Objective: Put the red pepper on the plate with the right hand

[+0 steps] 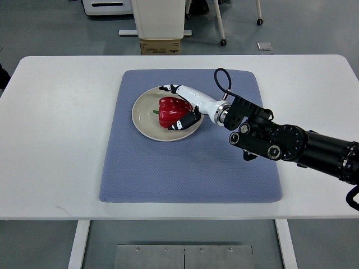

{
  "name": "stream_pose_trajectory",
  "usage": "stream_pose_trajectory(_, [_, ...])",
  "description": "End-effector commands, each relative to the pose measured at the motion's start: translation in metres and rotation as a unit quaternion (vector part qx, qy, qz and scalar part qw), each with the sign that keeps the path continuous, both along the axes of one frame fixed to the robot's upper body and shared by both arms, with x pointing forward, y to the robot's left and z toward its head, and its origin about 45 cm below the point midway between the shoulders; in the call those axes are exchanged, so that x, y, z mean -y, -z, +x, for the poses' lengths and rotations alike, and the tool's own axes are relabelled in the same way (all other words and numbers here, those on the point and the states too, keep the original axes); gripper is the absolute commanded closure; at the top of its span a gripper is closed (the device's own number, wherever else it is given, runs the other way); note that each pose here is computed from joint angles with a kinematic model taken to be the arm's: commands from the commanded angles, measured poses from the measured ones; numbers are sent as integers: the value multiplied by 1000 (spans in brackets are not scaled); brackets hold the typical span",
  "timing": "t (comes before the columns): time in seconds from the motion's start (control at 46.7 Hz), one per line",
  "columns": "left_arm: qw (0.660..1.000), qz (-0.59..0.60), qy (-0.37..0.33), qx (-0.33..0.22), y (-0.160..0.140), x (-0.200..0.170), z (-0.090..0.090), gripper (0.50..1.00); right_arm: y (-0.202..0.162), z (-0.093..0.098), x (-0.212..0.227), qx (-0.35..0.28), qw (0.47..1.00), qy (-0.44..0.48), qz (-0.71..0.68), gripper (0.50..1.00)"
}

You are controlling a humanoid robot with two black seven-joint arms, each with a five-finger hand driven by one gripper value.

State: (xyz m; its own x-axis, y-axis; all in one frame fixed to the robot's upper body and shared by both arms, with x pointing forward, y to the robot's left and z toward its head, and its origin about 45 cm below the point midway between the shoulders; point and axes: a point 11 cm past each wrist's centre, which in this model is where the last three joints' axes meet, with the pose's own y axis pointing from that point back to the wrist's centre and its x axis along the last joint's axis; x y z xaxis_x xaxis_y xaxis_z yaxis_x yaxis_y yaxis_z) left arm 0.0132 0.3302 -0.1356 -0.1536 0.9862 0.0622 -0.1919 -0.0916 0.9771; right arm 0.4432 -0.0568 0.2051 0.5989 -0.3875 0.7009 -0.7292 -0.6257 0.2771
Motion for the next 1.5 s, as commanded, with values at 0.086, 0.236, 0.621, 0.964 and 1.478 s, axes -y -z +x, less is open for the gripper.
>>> stream_pose_trajectory(0.086, [1000, 0, 0, 1, 0, 0, 1, 500, -14, 5, -4, 8, 1000, 4, 17, 500])
stream_pose_trajectory(0.236, [1000, 0, 0, 0, 0, 0, 0, 500, -32, 13, -7, 11, 998, 20, 54, 500])
stream_pose_trajectory(0.621, [1000, 0, 0, 0, 0, 0, 0, 500, -45, 30, 21, -22, 974, 122, 191, 500])
stream_pose_trajectory(0.964, [1000, 0, 0, -1, 0, 0, -1, 500, -45, 48, 85, -56, 890, 273, 362, 500])
stream_pose_trajectory(1.478, [1000, 0, 0, 0, 0, 0, 0, 500, -38, 42, 133, -69, 811, 341, 471, 500])
